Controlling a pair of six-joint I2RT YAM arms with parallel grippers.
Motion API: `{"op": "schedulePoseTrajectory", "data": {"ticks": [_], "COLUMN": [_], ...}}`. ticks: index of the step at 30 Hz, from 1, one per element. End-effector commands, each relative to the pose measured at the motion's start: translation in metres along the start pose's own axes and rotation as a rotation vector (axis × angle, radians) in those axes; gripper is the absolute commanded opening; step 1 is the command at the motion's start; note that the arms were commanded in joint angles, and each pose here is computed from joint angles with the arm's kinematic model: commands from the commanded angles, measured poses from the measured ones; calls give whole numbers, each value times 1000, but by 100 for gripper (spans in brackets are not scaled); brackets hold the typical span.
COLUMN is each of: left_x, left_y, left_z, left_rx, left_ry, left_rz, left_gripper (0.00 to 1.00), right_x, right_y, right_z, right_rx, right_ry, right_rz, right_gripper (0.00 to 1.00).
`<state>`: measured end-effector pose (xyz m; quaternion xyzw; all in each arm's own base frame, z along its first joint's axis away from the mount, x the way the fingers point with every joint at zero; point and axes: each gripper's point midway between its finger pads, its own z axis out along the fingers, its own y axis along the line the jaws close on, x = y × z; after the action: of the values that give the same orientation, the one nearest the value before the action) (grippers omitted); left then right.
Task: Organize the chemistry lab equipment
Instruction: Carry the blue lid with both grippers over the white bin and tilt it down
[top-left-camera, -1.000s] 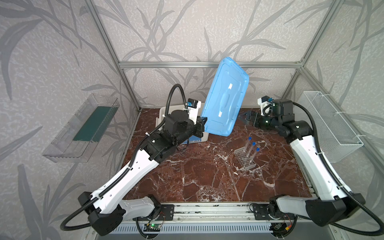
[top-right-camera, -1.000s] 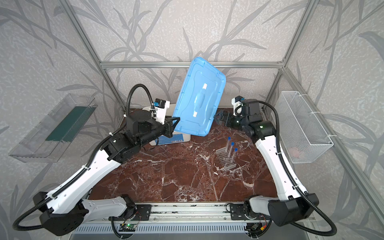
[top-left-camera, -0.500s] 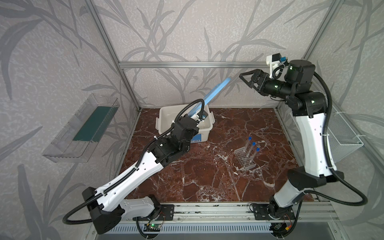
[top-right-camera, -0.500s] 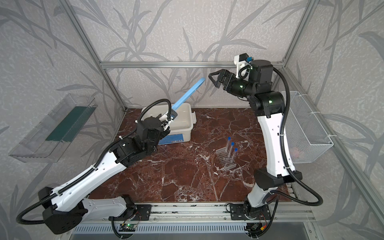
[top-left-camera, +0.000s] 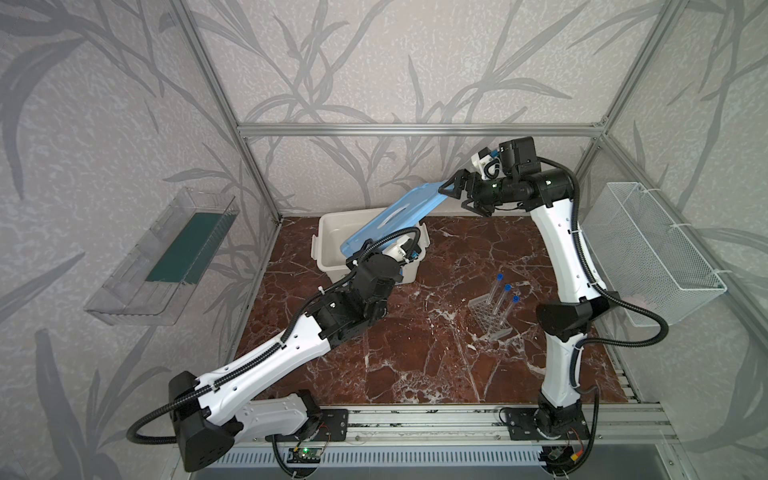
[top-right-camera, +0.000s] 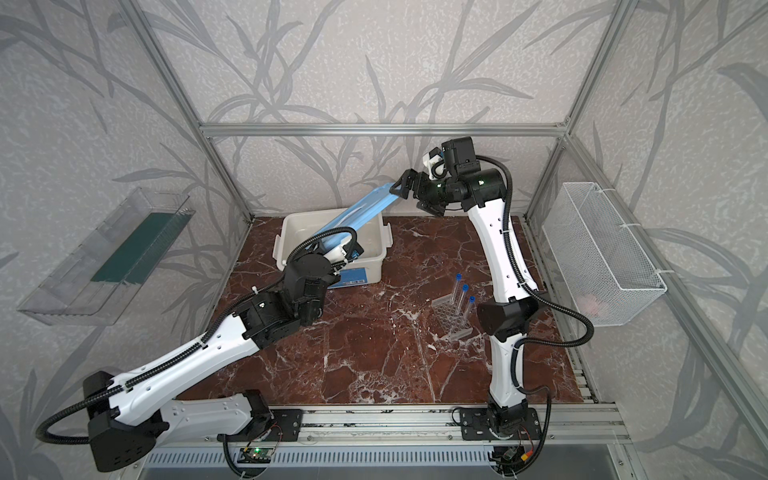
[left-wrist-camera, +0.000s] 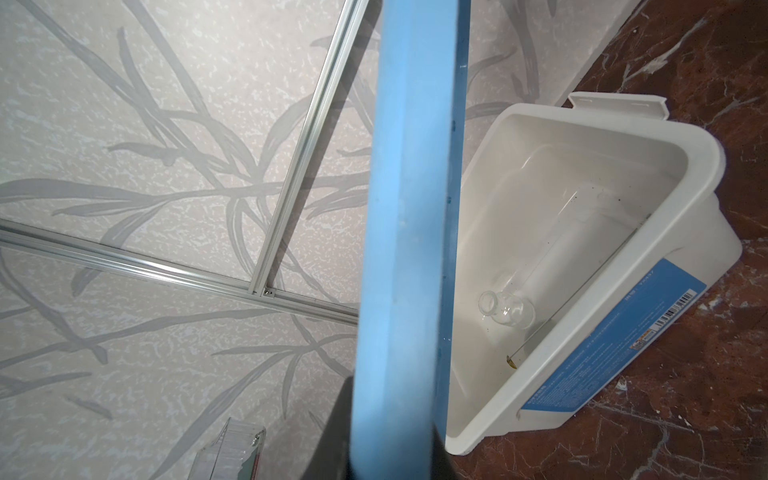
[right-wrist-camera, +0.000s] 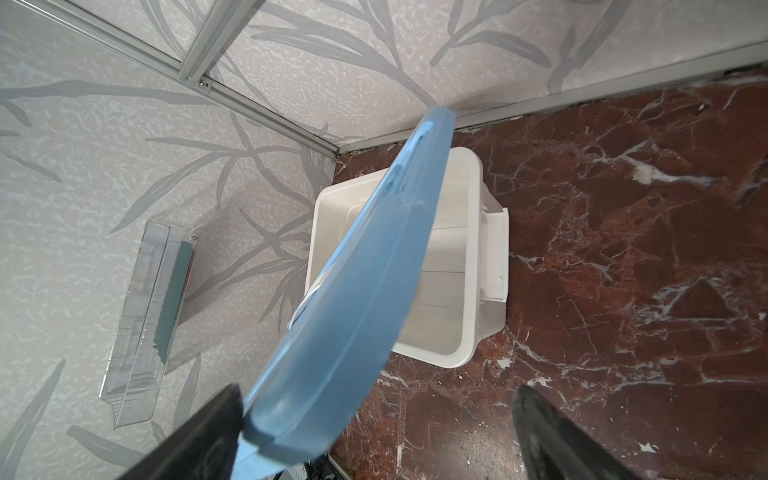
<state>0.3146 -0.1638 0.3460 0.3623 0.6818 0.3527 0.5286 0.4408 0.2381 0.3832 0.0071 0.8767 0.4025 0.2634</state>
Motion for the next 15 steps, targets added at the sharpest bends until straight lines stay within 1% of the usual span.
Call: {"op": "schedulePoseTrajectory", "data": {"ticks": [1,7,10,12,15], "left_x": [-2,9,10,9,11], "left_y": [21,6,-2,-9,-23], "left_z": [-10,-13,-15,-15,-13], "left_rx": [-65,-54,-44,-31,-15], "left_ry": [-27,-13,-17,-29,-23], "left_rz": [-79,-49,-51,-63,-69], "left_gripper": [0,0,0,3,12], "right_x": [-5,1,3,4,5], "right_y": [18,4,-3,-8,-17], "right_z": [-4,20,30,37,45], "right_rx": [-99,-138,-151,-168,-171], "right_ry": [-35,-21,-24,-28,-54], "right_rz": [-28,42,76,103,138], "right_gripper": [91,67,59,56,51]}}
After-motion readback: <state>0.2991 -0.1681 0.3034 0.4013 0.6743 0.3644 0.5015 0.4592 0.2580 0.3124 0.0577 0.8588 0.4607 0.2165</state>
